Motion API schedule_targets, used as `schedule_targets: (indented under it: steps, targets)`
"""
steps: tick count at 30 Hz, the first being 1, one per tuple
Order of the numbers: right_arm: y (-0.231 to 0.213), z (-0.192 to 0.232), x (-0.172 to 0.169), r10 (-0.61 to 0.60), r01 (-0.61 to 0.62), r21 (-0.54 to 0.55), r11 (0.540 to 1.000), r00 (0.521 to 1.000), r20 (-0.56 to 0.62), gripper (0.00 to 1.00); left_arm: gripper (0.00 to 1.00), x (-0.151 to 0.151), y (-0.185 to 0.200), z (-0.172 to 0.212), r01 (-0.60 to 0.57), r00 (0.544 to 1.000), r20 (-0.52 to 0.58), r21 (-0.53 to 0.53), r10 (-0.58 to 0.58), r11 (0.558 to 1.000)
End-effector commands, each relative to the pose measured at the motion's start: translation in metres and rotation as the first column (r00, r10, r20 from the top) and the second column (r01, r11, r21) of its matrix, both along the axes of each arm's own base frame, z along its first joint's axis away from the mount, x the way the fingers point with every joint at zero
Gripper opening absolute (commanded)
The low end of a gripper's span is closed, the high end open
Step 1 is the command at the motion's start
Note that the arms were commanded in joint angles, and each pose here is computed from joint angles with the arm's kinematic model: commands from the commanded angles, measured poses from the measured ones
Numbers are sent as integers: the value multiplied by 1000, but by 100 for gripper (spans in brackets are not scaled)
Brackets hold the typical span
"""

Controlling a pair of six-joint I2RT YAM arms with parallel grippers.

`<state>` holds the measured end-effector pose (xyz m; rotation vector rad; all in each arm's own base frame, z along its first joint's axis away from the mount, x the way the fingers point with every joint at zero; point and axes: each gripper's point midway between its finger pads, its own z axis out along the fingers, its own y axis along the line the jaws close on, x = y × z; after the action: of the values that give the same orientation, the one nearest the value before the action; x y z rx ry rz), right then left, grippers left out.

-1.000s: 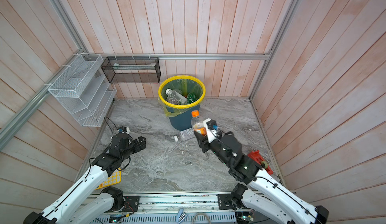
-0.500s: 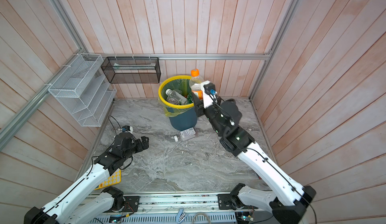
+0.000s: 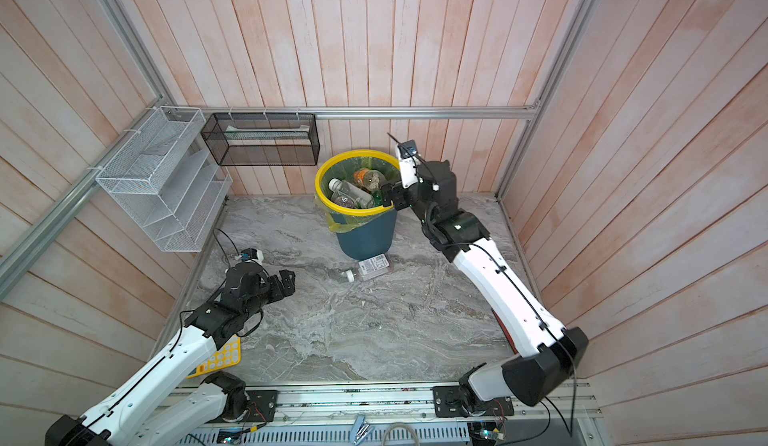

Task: Throw the plastic bottles in the bin
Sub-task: 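Withdraw the right arm while the left gripper reaches toward the pink-label bottle, then lower the left gripper over the pink-label bottle and close on it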

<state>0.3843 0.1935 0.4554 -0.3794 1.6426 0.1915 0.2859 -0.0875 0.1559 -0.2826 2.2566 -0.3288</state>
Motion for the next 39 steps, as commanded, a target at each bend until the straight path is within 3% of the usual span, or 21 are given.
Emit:
schedule_targets:
  steps: [1, 7, 14, 19, 23, 29, 35, 39]
  targets:
    - [-20, -17, -9, -57, 56, -25, 998, 998, -21, 99, 100, 0, -1, -2, 2, 1000, 2, -2, -2, 1000]
    - [-36, -112, -21, -85, 77, -46, 996, 976, -199, 100, 100, 2, -8, 3, 36, 999, 24, 3, -36, 999]
    - [-71, -221, -48, -137, 160, 30, 987, 916, -377, 99, 100, 4, -50, 14, 226, 970, 67, 121, -235, 967]
    - [-103, -272, -62, -183, 255, 94, 962, 865, -466, 99, 100, 9, -107, 12, 410, 900, 43, 253, -434, 876]
    - [-120, -294, -72, -207, 314, 136, 940, 838, -504, 99, 100, 16, -153, -3, 538, 822, -33, 368, -568, 758]
    - [-137, -306, -82, -235, 369, 172, 913, 823, -518, 99, 100, 31, -205, -42, 691, 700, -159, 399, -696, 603]
    - [-140, -306, -87, -228, 365, 184, 913, 828, -512, 99, 100, 51, -234, -69, 737, 649, -199, 403, -734, 542]
    - [-139, -310, -86, -219, 358, 180, 916, 824, -522, 99, 100, 60, -241, -85, 736, 652, -211, 408, -729, 540]
